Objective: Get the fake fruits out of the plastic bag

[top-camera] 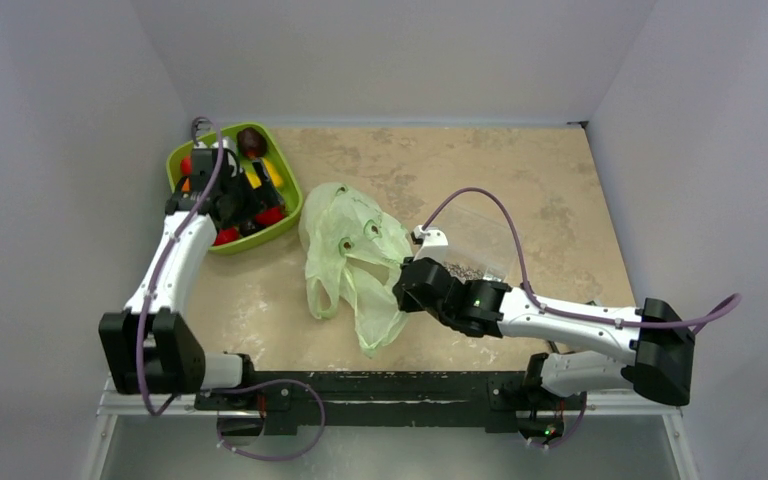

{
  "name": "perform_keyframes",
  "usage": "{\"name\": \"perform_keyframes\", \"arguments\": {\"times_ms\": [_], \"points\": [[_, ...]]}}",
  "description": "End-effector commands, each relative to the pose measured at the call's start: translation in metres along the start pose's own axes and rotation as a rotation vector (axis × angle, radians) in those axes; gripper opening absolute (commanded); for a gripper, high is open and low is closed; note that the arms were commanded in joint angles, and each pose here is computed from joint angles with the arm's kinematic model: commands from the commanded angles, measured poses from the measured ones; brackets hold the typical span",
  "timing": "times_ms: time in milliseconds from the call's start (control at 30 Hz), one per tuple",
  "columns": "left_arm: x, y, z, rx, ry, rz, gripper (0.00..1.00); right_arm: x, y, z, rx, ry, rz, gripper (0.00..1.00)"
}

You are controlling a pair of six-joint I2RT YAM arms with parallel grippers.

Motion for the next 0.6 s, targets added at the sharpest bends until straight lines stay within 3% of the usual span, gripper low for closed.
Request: {"name": "perform_keyframes", "arguments": {"times_ms": [0, 100, 300, 400, 567], "points": [[-0.053, 0.056, -0.023, -0.061, -0.119, -0.236, 0.95, 0.025, 0.007, 0.013, -0.003, -0.007, 0.066, 0.0], [-0.072, 0.087, -0.06, -0.044, -0.118, -0.415, 0.88, 0.032, 0.011, 0.015, 0.01, 0.011, 0.109, 0.0], [-0.098, 0.136, -0.125, -0.093, -0.171, -0.667, 0.83, 0.037, 0.019, 0.018, 0.009, 0.006, 0.175, 0.0], [-0.108, 0.136, -0.143, -0.128, -0.203, -0.675, 0.81, 0.034, 0.023, 0.018, 0.005, -0.007, 0.19, 0.0], [-0.143, 0.122, -0.173, -0.075, -0.307, -0.684, 0.65, 0.035, 0.031, 0.018, 0.008, -0.048, 0.248, 0.0]]}}
Point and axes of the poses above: each gripper's point midway between its finger pads, its own y axis back along the fingers, its own x axis along the line the jaws close on, z = x × y, the point moved 6 cm from there along y, back along the fingers, and after that the axes turned 12 degrees about -y, right-handed, at the moved point
